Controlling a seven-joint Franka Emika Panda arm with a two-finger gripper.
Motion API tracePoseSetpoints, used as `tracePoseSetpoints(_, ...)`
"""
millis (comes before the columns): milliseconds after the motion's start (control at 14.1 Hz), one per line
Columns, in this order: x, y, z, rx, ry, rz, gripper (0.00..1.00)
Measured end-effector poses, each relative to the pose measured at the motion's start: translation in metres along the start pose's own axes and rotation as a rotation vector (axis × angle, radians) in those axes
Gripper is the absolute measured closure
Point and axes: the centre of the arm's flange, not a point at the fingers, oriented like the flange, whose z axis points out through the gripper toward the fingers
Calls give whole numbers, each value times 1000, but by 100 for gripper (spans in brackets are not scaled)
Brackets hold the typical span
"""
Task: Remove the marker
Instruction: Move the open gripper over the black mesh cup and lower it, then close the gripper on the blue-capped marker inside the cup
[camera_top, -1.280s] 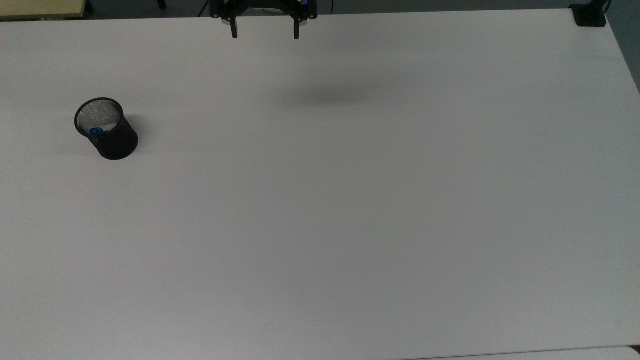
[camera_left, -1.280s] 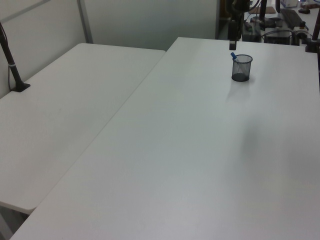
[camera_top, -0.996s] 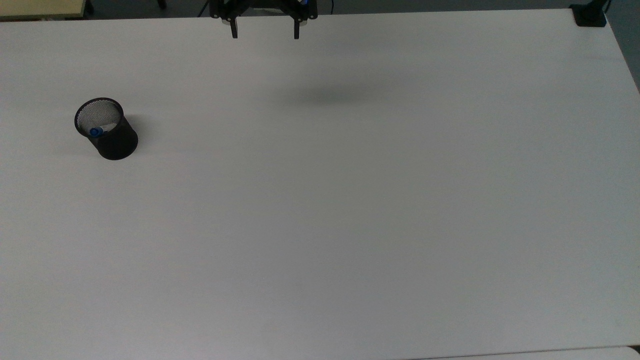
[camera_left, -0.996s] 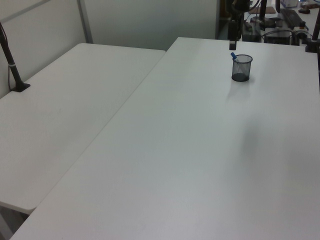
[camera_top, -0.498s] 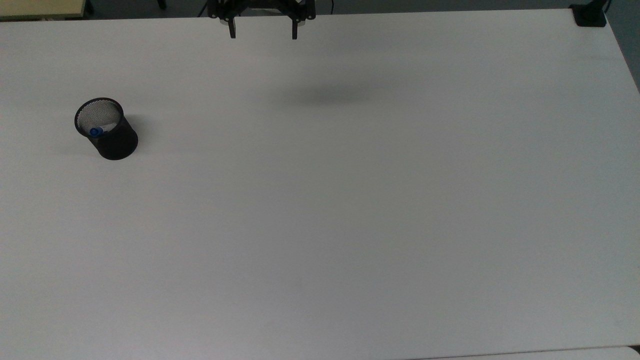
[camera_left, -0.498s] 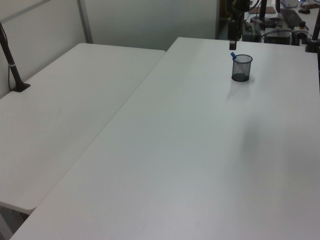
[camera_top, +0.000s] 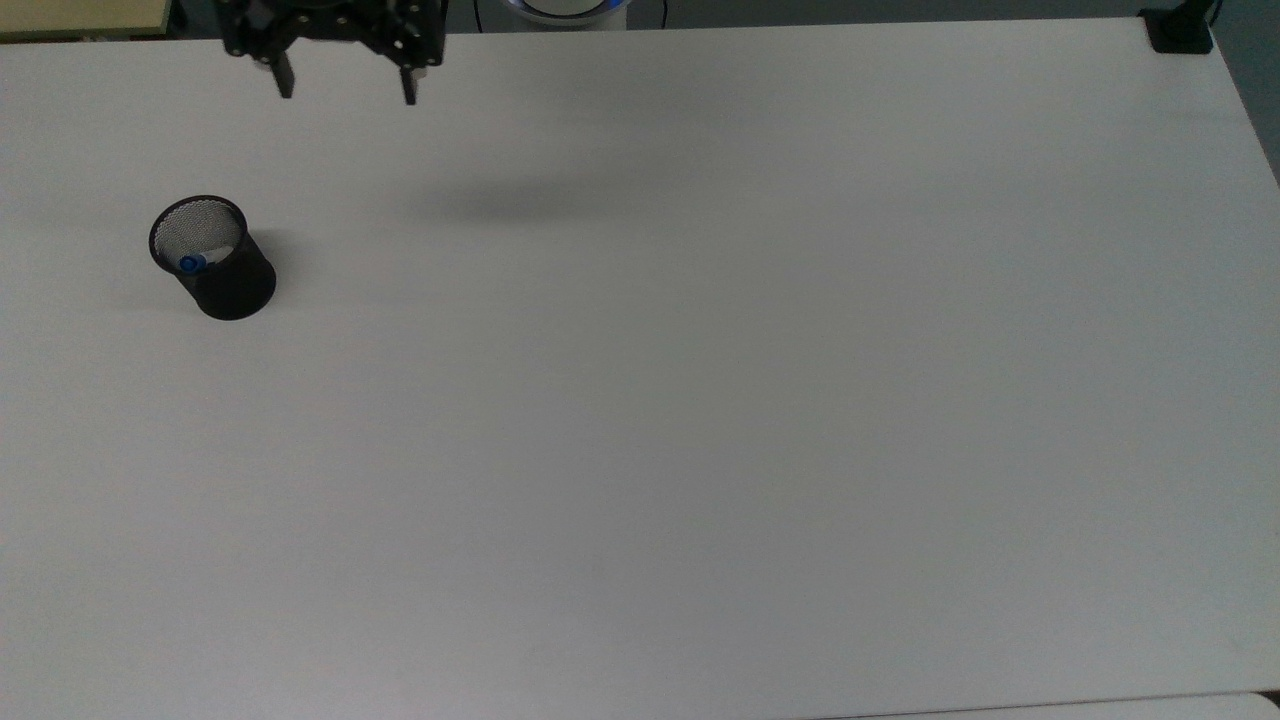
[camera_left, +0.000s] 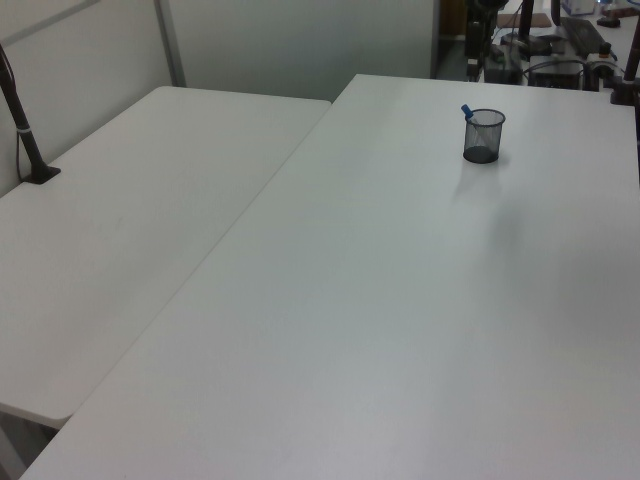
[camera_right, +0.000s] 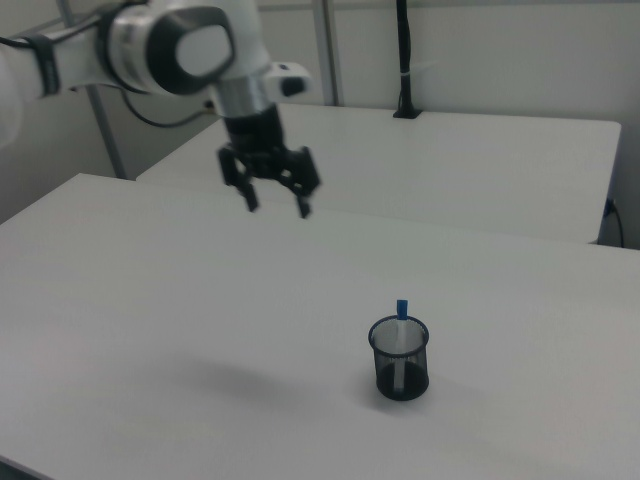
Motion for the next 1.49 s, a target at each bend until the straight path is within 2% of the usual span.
tracePoseSetpoints(427,16,101,89,-34,34,11,0)
tracePoseSetpoints(569,23,117,120,-44,44,15,10)
tracePoseSetpoints(640,26,120,129,-48,51,15,11)
tracePoseSetpoints(782,32,124,146,-54,62,15,28)
tracePoseSetpoints(853,34,125,153,-56,62,15,33)
tracePoseSetpoints(996,35,129,164,-70,51,3,38)
tracePoseSetpoints(1209,33,136,173,-80,45,-23,40)
tracePoseSetpoints(1280,32,139,173,-81,44,-30,48)
tracePoseSetpoints(1422,31,141,173,-81,43,-38,56)
tracePoseSetpoints(1494,31,141,174,-81,43,-39,69)
